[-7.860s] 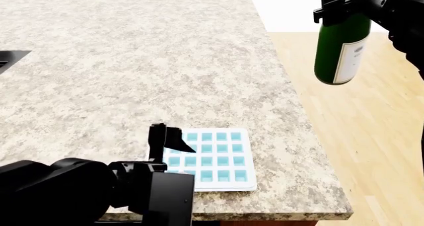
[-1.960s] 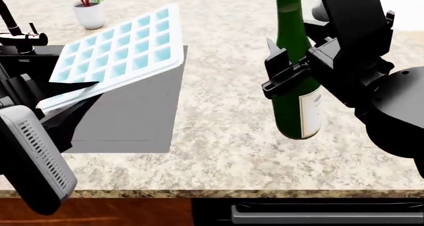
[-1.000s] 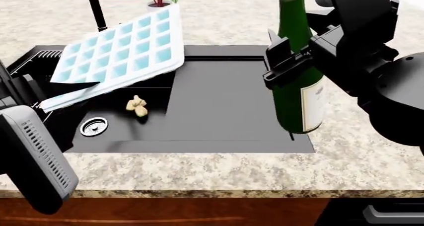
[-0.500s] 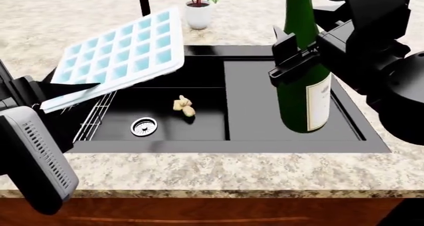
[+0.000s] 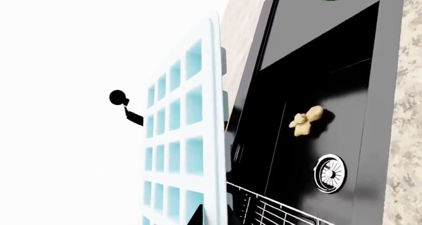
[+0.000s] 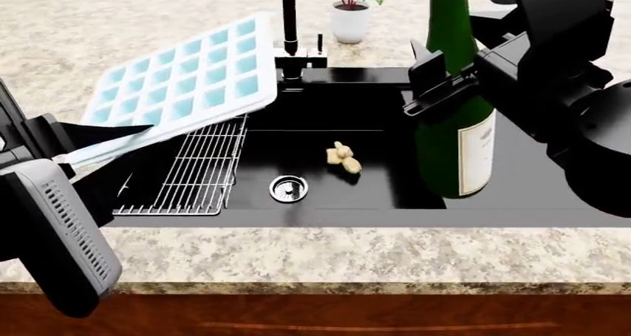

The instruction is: Pick the bottle and ice cube tray and place them in the sink. Then turn on the water.

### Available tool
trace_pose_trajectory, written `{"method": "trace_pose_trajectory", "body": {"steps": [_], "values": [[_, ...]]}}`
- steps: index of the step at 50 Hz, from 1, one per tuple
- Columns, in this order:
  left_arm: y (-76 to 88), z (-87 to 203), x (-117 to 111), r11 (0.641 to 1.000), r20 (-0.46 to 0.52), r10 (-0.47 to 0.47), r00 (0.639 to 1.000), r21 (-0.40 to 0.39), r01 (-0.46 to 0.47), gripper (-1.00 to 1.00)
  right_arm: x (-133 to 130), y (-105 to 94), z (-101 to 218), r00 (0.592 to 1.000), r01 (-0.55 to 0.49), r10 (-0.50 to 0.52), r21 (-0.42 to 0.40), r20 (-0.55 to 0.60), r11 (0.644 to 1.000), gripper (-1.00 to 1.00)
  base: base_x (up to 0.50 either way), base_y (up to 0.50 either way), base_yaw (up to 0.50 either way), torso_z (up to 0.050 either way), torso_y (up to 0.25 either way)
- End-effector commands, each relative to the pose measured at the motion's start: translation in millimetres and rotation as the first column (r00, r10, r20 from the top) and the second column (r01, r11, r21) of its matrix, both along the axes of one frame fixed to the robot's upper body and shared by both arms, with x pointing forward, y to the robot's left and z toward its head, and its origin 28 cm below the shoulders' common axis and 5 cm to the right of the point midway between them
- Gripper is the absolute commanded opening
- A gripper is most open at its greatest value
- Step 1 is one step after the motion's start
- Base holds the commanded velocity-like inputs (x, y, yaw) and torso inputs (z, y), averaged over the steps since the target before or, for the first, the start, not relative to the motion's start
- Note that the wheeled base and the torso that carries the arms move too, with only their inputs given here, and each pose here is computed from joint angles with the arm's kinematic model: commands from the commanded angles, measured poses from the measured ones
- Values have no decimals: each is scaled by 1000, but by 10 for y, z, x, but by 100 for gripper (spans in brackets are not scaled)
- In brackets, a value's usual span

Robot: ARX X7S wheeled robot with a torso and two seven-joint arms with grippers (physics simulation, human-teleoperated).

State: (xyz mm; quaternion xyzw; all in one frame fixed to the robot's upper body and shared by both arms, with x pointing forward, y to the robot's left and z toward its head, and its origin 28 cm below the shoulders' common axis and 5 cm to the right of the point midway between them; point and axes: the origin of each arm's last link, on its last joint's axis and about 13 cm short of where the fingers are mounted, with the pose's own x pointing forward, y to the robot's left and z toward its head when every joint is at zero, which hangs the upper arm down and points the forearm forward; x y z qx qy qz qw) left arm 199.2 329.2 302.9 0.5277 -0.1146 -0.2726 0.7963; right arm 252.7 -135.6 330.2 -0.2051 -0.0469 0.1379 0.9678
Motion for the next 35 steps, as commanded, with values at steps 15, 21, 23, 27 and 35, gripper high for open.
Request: {"method": "trace_pose_trajectory", "body": {"steps": [15,21,23,27,35], "values": [[-14,18,22,1000,21,-2,1000,-4,2,-100,0,-52,26,999,46,-46,25,24,999,-100,0,433,0,0,1],[-15,5,18,1000,18,-6,1000,-7,6,-100,-12,-93,43,998,62,-62,27,27,998,-100,0,0,0,0,2],[-2,5,16,1000,19,-2,1000,-12,2,-100,-10,-118,48,997,73,-73,28,28,997,-100,0,0,0,0,0],[68,11,-8,999,27,23,999,-27,-22,-100,-14,-195,59,994,106,-107,34,31,994,-100,0,0,0,0,0],[214,-5,-88,993,34,100,994,-58,-98,-100,-128,-391,77,981,190,-191,38,34,981,-100,0,0,0,1,1]]}}
